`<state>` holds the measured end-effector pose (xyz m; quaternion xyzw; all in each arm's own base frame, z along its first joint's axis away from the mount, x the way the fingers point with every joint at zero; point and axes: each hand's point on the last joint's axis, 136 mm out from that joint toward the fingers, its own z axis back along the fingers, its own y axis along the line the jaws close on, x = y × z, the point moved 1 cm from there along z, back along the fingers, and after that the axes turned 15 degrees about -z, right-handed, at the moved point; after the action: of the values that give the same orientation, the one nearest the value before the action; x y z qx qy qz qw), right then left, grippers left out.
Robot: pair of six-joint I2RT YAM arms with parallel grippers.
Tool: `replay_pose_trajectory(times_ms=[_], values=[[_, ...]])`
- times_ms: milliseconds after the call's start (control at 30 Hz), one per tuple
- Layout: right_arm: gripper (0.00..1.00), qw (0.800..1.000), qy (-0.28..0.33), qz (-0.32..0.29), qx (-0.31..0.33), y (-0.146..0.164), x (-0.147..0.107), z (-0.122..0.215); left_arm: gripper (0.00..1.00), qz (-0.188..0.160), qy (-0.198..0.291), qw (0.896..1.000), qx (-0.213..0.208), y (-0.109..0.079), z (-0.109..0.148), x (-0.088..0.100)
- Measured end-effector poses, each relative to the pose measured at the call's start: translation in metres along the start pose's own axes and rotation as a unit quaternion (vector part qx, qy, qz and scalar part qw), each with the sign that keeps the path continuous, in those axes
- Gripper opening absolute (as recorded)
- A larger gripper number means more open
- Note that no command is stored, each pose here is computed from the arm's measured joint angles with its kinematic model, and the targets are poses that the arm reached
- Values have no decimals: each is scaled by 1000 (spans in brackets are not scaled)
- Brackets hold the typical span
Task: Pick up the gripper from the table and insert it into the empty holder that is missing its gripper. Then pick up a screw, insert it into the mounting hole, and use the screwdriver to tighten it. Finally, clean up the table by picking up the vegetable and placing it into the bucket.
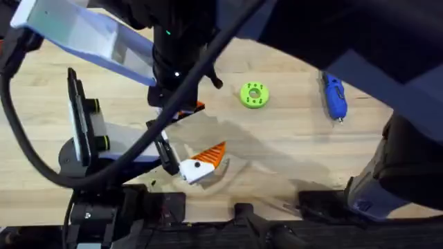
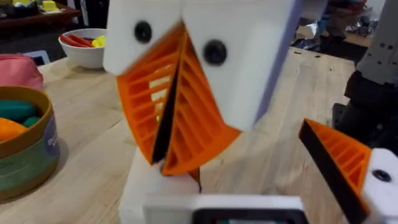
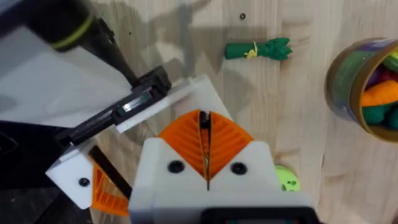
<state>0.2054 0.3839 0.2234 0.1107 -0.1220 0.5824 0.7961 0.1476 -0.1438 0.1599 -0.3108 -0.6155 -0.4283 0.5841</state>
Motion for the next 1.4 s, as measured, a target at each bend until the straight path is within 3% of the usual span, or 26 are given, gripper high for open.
replay_pose_trajectory(times_ms=[533,567,767,800,1067,1400], values=[[12,1000,0,-2,0,0,0,0,985,0,0,1000,0,0,0,0],[104,1000,0,-5,0,0,0,0,985,0,0,1000,0,0,0,0],[948,1000,4,-11,-7,-4,-2,0,985,-1,0,1000,0,0,0,0],[980,1000,4,-16,-9,-6,-2,0,985,-1,0,1000,0,0,0,0],[993,998,-18,-61,-17,-15,4,6,985,-1,0,1000,0,0,0,0],[994,982,-81,-171,-25,-35,4,53,985,-2,0,1000,0,0,0,0]])
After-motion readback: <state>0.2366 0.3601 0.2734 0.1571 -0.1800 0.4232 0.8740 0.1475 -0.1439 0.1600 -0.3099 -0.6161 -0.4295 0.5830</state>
